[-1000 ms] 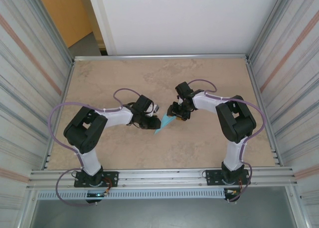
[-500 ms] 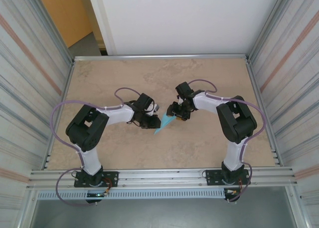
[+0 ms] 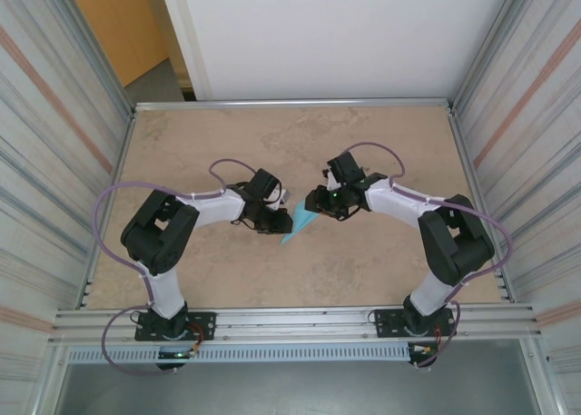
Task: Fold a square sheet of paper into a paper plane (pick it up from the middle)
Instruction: Fold the wing for the fifth time at the center of the table.
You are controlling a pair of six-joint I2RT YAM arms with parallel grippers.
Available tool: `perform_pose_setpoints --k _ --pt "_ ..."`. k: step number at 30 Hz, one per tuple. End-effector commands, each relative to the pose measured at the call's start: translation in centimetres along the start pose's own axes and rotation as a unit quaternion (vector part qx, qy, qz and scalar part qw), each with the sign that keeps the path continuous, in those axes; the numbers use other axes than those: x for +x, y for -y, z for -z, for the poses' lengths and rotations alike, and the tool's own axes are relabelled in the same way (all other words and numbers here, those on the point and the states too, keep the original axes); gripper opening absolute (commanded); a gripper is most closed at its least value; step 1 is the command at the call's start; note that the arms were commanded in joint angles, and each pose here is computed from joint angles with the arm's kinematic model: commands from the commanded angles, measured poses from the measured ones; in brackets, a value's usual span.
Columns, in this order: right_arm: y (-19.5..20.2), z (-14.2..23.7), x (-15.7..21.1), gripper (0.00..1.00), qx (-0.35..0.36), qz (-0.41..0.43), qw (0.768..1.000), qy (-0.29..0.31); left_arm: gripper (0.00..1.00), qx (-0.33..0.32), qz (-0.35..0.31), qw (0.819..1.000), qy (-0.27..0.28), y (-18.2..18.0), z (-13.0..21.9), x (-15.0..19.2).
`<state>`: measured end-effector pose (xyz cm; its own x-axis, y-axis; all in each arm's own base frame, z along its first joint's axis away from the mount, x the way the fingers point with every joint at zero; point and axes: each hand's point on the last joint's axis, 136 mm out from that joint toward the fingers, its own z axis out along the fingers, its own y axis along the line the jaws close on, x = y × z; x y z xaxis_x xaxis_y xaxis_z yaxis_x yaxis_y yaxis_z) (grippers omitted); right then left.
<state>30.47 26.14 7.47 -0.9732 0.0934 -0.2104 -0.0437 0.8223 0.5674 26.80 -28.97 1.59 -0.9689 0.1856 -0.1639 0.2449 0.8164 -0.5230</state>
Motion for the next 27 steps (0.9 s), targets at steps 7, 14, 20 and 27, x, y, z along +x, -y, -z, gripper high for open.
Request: perform_pose_setpoints --k 7,14,20,27 --pt "-2.4 -2.4 -0.9 0.23 -0.032 0.010 0.999 -0.011 0.19 -0.029 0.010 0.999 -0.042 -2.1 -3.0 2.5" --pt "-1.3 -4.1 -0.7 0.20 -0.017 -0.002 0.999 -0.031 0.18 -0.028 0.010 0.999 -0.043 -2.1 -3.1 2.5" --pt "0.7 -4.6 -0.8 0.19 0.019 -0.018 0.999 -0.028 0.18 -0.030 0.013 0.998 -0.045 -2.3 -3.1 2.6" --pt "2.2 -4.8 -0.7 0.19 0.042 -0.033 0.998 -0.029 0.16 -0.032 0.017 0.998 -0.047 -2.5 -3.1 2.6"
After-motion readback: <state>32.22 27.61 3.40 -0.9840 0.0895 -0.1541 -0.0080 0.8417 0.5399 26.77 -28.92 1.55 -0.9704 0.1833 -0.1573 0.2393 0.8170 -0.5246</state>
